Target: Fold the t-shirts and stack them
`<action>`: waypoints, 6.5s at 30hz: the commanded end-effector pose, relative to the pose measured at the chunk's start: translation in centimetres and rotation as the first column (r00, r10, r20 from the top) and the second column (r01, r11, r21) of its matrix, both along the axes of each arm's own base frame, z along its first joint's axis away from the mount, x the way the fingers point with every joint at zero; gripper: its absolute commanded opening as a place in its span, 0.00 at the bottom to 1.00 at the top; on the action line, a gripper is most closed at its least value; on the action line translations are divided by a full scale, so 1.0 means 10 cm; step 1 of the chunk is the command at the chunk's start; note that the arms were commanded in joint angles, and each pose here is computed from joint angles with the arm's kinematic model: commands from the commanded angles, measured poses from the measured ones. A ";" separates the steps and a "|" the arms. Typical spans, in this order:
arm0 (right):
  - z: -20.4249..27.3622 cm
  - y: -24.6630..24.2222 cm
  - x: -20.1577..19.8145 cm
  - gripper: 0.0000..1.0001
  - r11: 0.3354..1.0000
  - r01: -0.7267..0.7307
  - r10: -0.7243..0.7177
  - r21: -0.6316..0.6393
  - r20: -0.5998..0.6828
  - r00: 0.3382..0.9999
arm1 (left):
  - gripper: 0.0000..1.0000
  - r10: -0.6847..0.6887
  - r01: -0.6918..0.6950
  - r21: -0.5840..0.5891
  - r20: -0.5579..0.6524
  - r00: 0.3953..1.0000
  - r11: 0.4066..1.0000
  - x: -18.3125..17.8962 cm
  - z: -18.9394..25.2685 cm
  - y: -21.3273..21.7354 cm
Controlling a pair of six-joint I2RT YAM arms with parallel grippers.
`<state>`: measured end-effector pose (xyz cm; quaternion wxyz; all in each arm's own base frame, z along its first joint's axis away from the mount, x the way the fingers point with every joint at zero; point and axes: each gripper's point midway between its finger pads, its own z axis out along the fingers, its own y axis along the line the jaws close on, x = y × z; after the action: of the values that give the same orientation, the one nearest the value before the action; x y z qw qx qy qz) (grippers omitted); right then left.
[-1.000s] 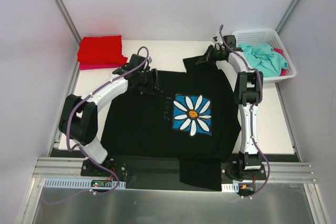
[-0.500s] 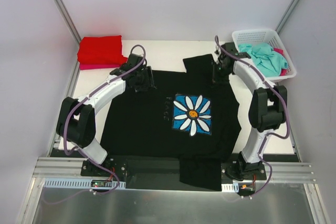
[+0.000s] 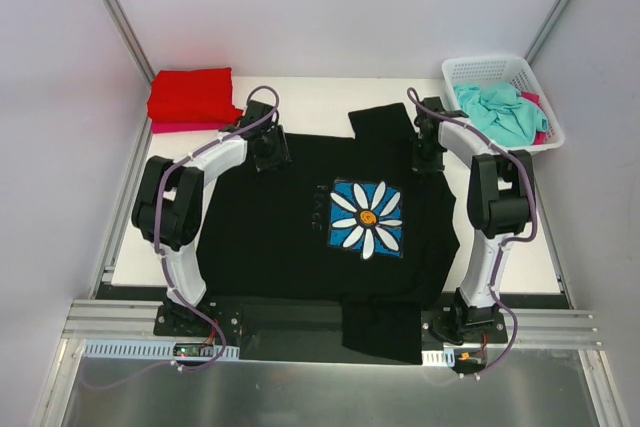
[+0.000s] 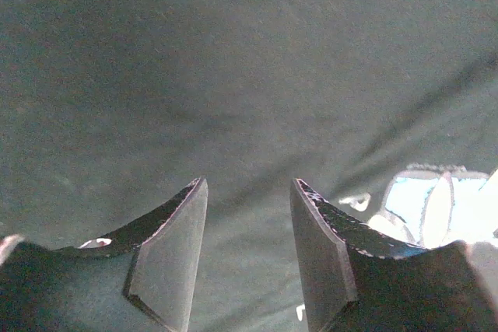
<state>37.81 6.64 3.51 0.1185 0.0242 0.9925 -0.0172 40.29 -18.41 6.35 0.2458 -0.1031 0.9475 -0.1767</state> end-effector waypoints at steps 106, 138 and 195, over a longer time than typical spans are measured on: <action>1.04 0.49 -0.71 0.01 0.955 -0.174 0.135 0.240 0.171 0.976 | 0.57 0.344 -0.311 0.265 -0.089 0.935 0.913 -1.72 -0.34 1.13; 1.29 0.69 -1.12 0.01 0.936 -0.256 0.205 0.243 0.216 0.955 | 0.55 0.484 -0.454 0.215 -0.112 0.868 0.865 -2.61 -0.57 1.29; 0.17 0.17 0.81 0.01 0.967 0.004 -0.045 0.255 0.157 0.986 | 0.20 0.297 -0.254 0.243 -0.163 0.941 0.936 0.22 -0.41 0.73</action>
<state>45.25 8.01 3.62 0.1851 0.0493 0.9761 0.1025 42.33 -10.98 2.80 0.2043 -0.2254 0.9524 -0.0185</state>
